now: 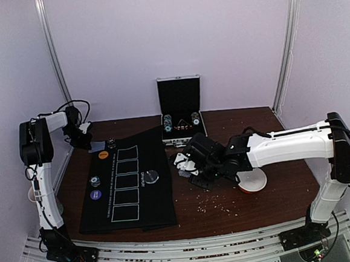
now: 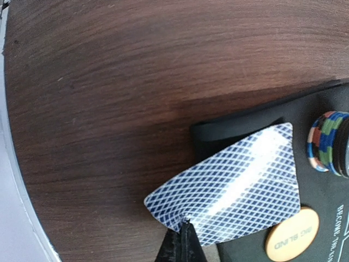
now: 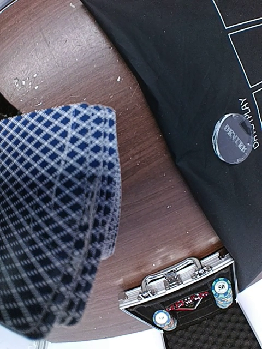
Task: Distribute texas hold em gaming equipment
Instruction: Distribute the poker card in the big blind area.
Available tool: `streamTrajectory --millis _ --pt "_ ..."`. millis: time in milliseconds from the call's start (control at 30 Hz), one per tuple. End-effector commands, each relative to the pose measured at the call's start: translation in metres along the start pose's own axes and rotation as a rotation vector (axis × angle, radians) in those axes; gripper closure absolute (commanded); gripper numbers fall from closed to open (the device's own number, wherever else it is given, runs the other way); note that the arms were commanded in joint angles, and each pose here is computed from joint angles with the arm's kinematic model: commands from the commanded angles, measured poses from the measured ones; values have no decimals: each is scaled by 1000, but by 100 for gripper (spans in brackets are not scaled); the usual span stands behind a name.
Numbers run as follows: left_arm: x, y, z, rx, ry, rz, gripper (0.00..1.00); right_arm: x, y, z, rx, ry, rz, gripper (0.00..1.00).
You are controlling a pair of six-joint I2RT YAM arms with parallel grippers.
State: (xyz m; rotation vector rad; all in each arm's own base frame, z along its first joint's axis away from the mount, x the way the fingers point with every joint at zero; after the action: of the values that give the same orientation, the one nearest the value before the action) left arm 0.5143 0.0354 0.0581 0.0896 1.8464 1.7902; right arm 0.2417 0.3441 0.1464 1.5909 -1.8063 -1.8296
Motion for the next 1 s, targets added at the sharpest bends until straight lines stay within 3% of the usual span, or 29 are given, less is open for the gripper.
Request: streamTrajectory --millis 0,333,633,833,967 --pt "0 3 13 -52 -7 15 100 -1 0 -3 2 -21 -8 53" --pt "-18 12 4 23 -16 -82 98 0 1 -5 9 -26 -8 53" --pt "-19 7 0 44 -17 -89 98 1 3 -7 10 -30 -9 53" --pt "-18 3 -1 49 -13 -86 91 2 3 -7 10 -32 -9 53" --pt "-19 5 0 40 -10 -89 81 1 4 -7 9 -36 -11 53"
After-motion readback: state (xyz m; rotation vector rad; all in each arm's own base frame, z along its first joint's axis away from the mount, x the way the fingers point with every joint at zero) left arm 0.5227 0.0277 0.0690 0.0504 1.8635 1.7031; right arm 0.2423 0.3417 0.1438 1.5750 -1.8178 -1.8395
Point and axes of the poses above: each gripper's point midway between its finger pads, its own y axis back along the fingers, its own z axis along the line the jaws close on, x = y × z, the point moved 3 cm from there along y, back along the fingers, and after that the axes turned 15 degrees about -y, right-handed, at the moved point
